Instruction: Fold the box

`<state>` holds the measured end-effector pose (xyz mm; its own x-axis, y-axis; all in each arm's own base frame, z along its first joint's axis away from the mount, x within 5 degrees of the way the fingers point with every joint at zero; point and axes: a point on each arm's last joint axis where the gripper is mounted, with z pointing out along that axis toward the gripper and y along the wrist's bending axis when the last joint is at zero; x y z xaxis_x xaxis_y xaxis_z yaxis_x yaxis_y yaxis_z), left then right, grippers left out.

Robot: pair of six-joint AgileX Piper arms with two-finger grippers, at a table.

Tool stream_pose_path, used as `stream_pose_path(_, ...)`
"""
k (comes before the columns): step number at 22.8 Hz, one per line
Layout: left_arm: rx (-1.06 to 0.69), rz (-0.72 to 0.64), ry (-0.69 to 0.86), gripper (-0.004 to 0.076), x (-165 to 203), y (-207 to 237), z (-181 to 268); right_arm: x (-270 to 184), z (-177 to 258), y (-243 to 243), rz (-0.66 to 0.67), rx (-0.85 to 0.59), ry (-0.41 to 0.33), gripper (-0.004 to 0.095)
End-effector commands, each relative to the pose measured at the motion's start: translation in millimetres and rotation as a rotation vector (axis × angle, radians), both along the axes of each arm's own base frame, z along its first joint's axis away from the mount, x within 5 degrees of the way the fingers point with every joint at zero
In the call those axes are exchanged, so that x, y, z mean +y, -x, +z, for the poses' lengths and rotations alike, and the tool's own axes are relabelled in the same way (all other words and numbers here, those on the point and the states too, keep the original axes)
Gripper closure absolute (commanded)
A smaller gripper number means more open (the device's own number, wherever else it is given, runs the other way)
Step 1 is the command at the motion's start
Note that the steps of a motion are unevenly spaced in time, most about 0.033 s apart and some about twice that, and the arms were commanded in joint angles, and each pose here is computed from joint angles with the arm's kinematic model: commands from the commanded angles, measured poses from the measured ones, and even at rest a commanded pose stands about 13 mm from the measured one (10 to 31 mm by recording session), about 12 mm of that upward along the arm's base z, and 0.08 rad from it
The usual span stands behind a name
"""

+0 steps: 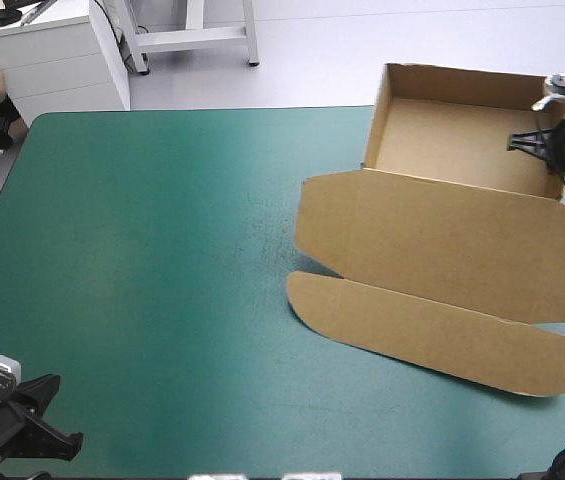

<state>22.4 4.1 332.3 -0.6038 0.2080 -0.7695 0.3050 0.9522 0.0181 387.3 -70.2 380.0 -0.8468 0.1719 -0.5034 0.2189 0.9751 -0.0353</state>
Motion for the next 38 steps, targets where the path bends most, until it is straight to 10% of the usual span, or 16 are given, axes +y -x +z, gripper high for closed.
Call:
stream_pose_path(1, -0.058, -0.001, 0.026, 0.0734, -1.2, -3.2, 9.4, -43.3, 22.7, 20.9, -0.092, -0.057, 0.023, 0.0909)
stream_pose_path(13, -0.075, 0.018, -0.004, 0.0734, 1.8, -4.4, 10.0, -146.1, -36.3, 27.4, -0.238, 0.072, -0.063, 0.0855)
stream_pose_path(19, -0.073, 0.020, 0.001, 0.0734, 1.6, -4.4, 10.0, -155.2, -34.6, 34.0, -0.268, 0.054, -0.092, 0.0145)
stream_pose_path(21, -0.068, 0.016, 0.011, 0.0734, 0.7, -4.0, 9.8, -153.6, -29.2, 36.4, -0.267, 0.042, -0.086, 0.0069)
stream_pose_path(25, -0.069, 0.014, 0.014, 0.0734, 0.5, -4.0, 9.9, -138.4, 18.5, 62.3, -0.302, -0.066, -0.038, 0.0176)
stream_pose_path(31, -0.080, 0.016, 0.013, 0.0734, 0.7, -4.7, 10.7, -66.8, 101.0, 115.8, -0.105, -0.340, -0.091, 0.0932)
stream_pose_path(38, -0.138, 0.008, 0.033, 0.0734, -0.9, -7.4, 15.3, 14.9, 106.6, 151.2, 0.138, -0.349, -0.103, 0.0913)
